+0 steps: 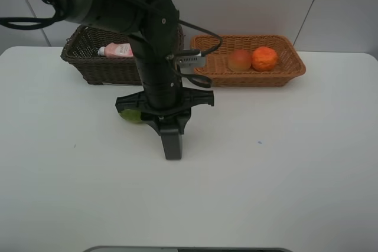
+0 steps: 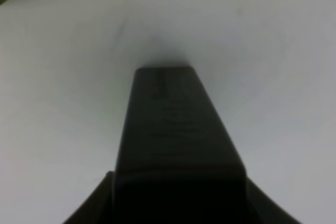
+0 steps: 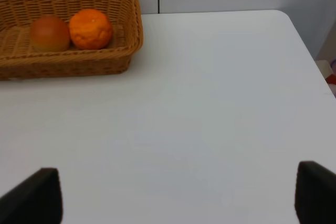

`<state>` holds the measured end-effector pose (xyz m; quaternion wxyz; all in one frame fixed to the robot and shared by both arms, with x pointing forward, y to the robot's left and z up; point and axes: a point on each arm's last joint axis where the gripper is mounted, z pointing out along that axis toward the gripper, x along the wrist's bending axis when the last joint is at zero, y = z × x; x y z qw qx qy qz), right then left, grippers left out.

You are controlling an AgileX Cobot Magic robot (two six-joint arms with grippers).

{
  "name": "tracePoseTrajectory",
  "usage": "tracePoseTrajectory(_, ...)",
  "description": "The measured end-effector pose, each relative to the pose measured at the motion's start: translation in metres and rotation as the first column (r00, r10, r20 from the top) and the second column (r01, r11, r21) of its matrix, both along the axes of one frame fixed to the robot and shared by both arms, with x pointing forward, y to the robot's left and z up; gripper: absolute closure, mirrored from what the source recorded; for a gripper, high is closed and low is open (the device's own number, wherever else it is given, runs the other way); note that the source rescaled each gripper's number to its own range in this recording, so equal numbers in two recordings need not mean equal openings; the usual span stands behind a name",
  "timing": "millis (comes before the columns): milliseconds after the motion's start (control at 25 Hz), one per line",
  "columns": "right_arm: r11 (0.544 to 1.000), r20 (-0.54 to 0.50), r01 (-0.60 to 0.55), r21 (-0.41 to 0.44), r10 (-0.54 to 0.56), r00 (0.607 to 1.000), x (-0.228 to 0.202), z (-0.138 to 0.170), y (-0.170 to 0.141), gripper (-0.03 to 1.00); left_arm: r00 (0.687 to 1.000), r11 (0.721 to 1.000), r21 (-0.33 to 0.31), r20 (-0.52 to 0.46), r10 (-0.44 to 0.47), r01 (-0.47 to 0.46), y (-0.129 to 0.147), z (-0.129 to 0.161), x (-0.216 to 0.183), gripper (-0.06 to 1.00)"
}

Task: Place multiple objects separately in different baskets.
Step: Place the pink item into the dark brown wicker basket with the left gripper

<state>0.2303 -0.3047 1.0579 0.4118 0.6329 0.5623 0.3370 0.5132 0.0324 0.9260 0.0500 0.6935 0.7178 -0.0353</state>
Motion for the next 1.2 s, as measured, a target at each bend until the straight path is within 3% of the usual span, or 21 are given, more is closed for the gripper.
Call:
tracePoseTrajectory(200, 1.000, 0.000, 0.000, 0.000, 0.000, 1.000, 0.000, 0.000, 0.000, 0.09, 0.999, 1.000, 0.017, 0.037, -0.026, 0.026, 0.004, 0.014, 0.000, 0.48)
tracePoseTrajectory(600, 1.000, 0.000, 0.000, 0.000, 0.000, 1.000, 0.000, 0.000, 0.000, 0.09, 0.972, 0.999, -0.005, 0.230, -0.052, 0.054, 0.018, 0.081, 0.014, 0.48)
tracePoseTrajectory(840, 1.000, 0.000, 0.000, 0.000, 0.000, 1.000, 0.000, 0.000, 0.000, 0.09, 0.964, 1.000, 0.001, 0.264, -0.026, 0.027, 0.040, 0.108, 0.033, 0.48)
tracePoseTrajectory(1200, 1.000, 0.000, -0.001, 0.001, 0.001, 1.000, 0.000, 0.000, 0.000, 0.09, 0.958, 1.000, 0.010, 0.287, -0.003, 0.000, 0.078, 0.122, 0.057, 0.48)
